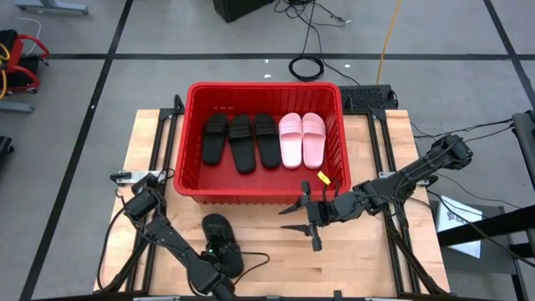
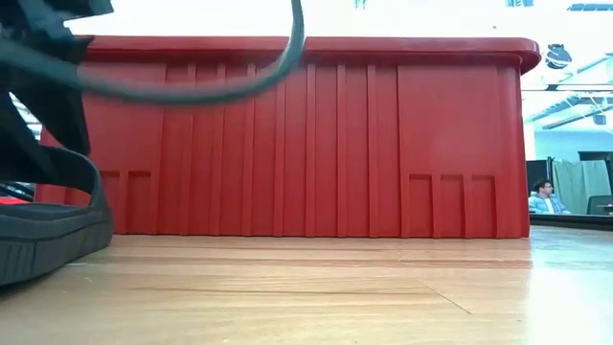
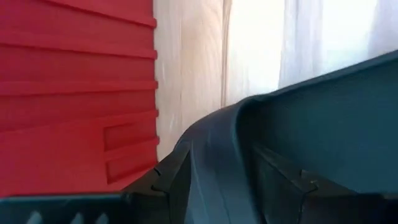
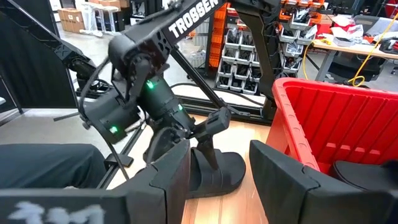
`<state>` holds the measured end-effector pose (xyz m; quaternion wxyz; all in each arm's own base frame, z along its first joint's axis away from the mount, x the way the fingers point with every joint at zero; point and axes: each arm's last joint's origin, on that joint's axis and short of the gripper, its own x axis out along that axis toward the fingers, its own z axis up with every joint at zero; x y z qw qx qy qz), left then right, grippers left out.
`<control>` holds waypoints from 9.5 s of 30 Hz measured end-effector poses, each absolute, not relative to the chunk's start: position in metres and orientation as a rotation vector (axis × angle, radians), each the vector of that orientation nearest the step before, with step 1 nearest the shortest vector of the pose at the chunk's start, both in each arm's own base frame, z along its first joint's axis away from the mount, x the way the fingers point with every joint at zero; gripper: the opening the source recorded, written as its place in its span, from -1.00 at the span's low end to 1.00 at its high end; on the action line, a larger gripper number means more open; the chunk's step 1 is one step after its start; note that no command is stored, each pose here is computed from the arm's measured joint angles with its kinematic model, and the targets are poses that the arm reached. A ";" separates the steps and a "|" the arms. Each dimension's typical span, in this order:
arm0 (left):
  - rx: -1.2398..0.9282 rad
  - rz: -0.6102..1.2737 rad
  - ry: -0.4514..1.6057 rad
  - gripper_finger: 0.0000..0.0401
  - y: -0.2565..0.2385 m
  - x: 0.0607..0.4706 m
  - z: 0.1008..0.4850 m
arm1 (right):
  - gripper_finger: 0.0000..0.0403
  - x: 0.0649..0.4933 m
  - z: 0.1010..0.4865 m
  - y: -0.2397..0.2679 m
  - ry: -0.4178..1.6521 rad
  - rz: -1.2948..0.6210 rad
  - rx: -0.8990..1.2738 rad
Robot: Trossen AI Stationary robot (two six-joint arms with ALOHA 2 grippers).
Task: Pick and place slides into bin
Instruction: Put the black slipper on the red bin
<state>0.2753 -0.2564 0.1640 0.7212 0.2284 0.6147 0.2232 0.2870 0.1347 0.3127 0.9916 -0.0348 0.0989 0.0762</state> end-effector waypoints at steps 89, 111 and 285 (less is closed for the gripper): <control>0.680 0.328 0.994 -0.98 -0.302 0.275 0.260 | -0.23 0.287 0.311 0.133 0.216 0.154 -0.128; 0.738 0.394 0.856 -0.96 -0.224 0.246 0.331 | -0.23 0.303 0.311 0.093 0.220 0.047 -0.376; 0.449 0.628 1.337 0.26 0.139 0.209 0.215 | -0.23 0.283 0.308 -0.136 0.302 -0.173 -0.272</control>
